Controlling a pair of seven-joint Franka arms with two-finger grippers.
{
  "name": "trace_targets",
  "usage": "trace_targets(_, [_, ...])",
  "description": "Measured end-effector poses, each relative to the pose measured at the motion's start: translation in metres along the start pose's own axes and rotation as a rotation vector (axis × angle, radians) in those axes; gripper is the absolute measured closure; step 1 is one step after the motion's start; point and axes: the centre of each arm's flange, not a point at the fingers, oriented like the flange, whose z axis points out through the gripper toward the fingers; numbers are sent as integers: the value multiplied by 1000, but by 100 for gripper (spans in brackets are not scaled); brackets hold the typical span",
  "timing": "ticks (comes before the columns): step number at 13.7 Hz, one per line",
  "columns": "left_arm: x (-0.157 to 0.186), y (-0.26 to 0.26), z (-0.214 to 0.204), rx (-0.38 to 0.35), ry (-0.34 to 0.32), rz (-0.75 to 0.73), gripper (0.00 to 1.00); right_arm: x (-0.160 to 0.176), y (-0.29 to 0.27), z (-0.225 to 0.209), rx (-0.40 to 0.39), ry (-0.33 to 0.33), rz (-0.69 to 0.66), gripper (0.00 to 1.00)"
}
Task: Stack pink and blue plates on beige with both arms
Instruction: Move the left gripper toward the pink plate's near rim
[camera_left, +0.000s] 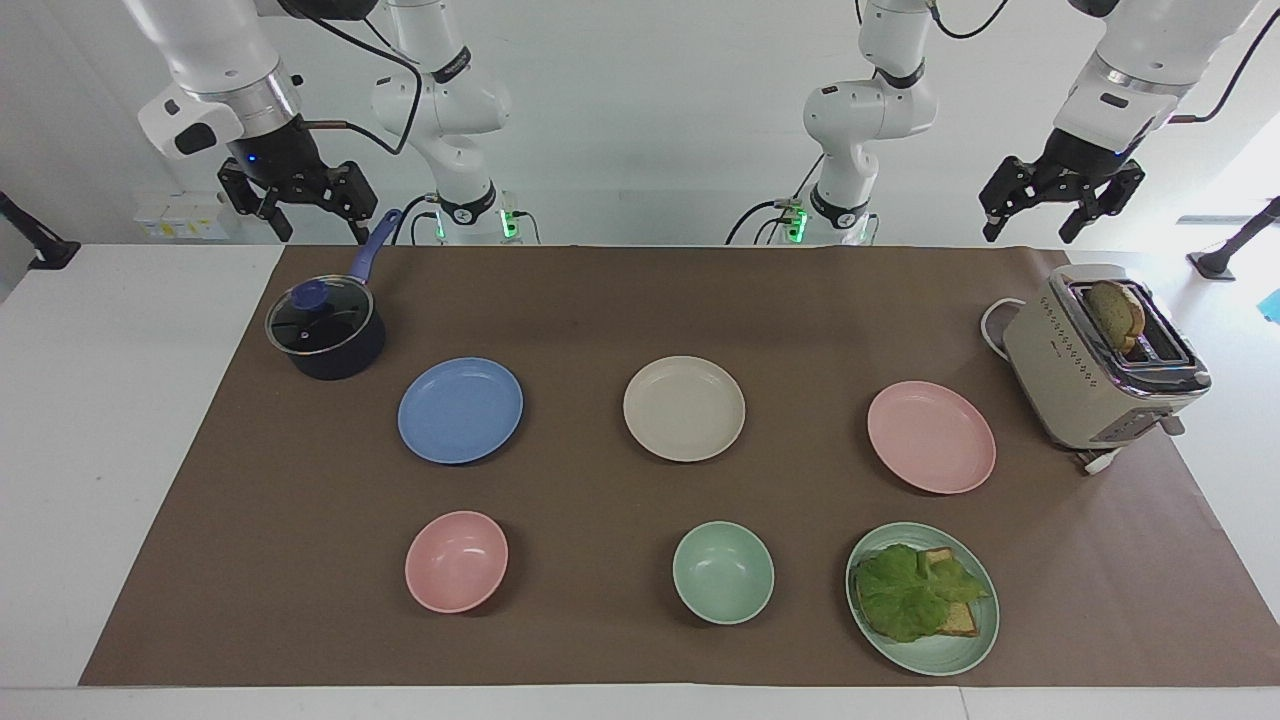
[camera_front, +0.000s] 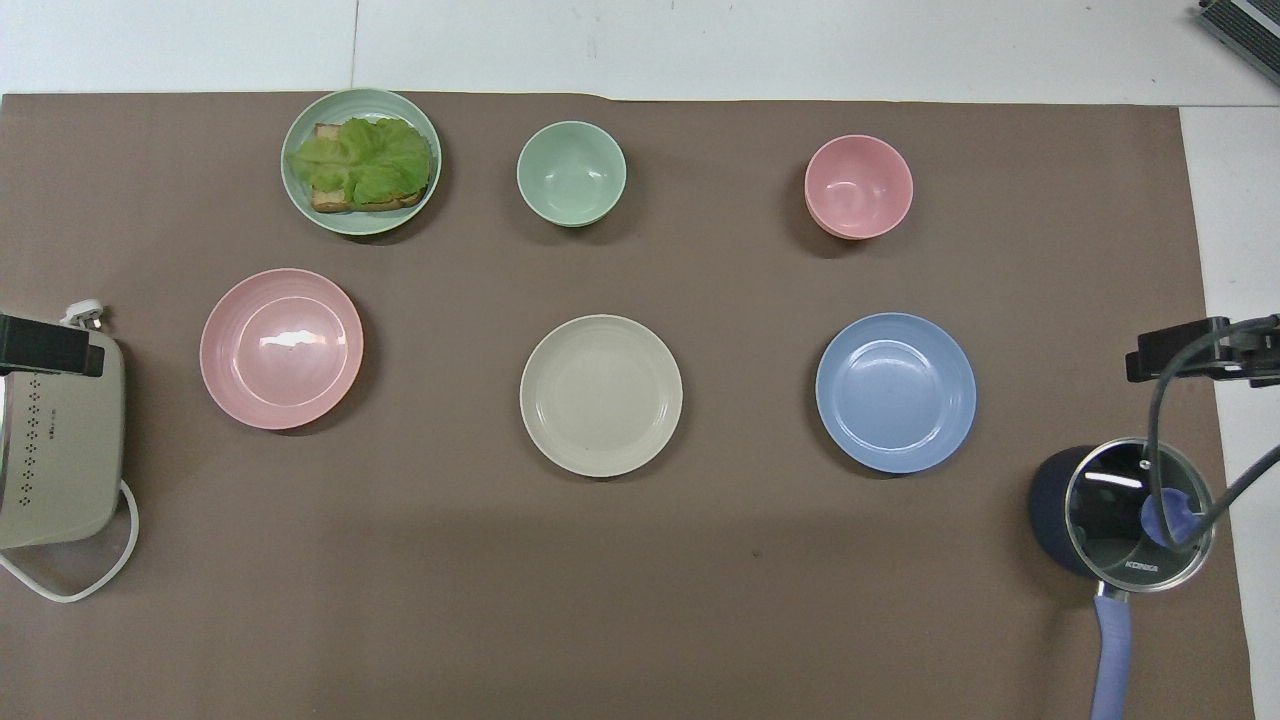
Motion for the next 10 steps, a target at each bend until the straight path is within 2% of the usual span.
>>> trace_targets(3, [-2,0,3,-1,-17,1,0,0,0,0,0,0,0,0])
trace_targets(5, [-2,-8,19,-1,-50,-14,0,0,0,0,0,0,0,0])
trace_targets(7, [2,-18,58,-3,-74,-31,0,0,0,0,0,0,0,0])
trace_targets(10, [14,-39,142,-2,-44,-66,0,0,0,0,0,0,0,0])
